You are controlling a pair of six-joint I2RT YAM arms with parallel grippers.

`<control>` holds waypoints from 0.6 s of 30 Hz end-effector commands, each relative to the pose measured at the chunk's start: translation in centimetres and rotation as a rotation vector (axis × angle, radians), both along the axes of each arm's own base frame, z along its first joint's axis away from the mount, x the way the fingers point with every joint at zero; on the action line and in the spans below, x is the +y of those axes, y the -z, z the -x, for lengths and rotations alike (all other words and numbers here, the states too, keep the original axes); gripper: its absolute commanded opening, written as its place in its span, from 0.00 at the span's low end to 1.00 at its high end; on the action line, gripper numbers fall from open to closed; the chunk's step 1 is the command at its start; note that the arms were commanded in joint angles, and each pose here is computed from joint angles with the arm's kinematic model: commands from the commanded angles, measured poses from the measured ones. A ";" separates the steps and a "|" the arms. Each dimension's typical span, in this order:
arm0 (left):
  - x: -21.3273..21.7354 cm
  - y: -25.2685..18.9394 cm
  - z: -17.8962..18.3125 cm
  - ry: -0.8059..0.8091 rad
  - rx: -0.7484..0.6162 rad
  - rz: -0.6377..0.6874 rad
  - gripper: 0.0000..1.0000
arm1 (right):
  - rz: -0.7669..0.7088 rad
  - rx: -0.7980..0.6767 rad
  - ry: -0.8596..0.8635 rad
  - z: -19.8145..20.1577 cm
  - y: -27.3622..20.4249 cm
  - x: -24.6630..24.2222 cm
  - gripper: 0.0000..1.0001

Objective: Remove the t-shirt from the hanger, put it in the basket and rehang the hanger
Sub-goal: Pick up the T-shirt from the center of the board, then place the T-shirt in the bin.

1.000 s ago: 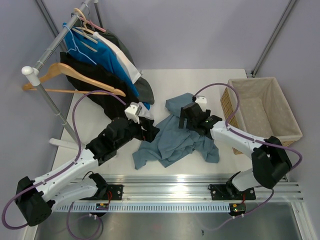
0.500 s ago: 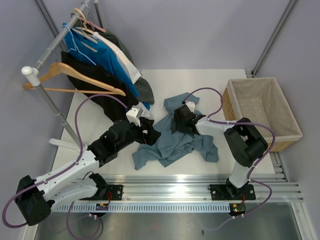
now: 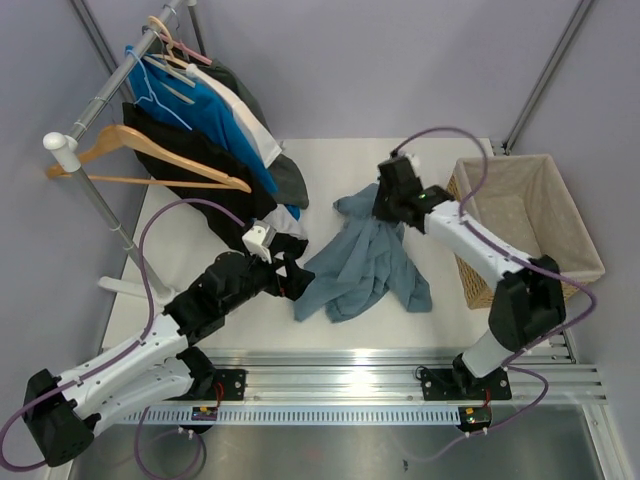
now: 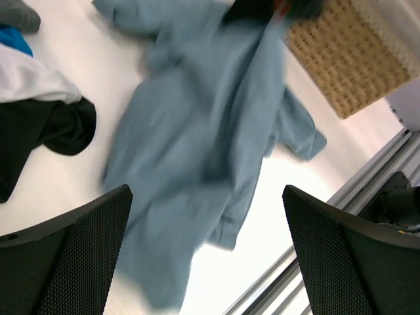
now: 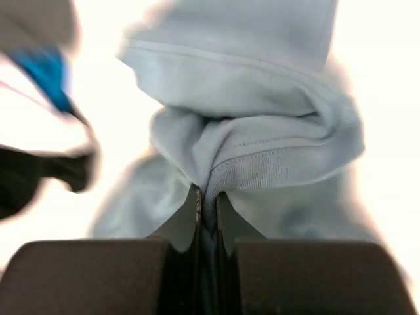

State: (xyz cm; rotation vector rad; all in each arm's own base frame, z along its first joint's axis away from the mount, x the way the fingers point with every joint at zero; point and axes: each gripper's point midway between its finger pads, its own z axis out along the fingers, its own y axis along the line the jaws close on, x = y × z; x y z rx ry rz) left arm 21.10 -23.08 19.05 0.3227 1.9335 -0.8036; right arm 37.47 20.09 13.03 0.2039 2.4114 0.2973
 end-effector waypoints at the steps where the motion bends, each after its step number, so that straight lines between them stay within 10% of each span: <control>1: -0.2 -0.7 -0.4 0.004 -0.051 0.007 0.99 | 0.049 -0.278 0.087 -1.1 -15.8 -5.8 0.00; 8: -0.9 -1.4 0.7 0.066 -0.057 0.052 0.99 | 0.097 -0.684 0.231 1.7 -36.9 -14.2 0.00; 18: -1.1 -1.4 0.9 0.084 -0.054 0.052 0.99 | 0.298 -0.915 0.748 3.9 -45.8 -26.0 0.00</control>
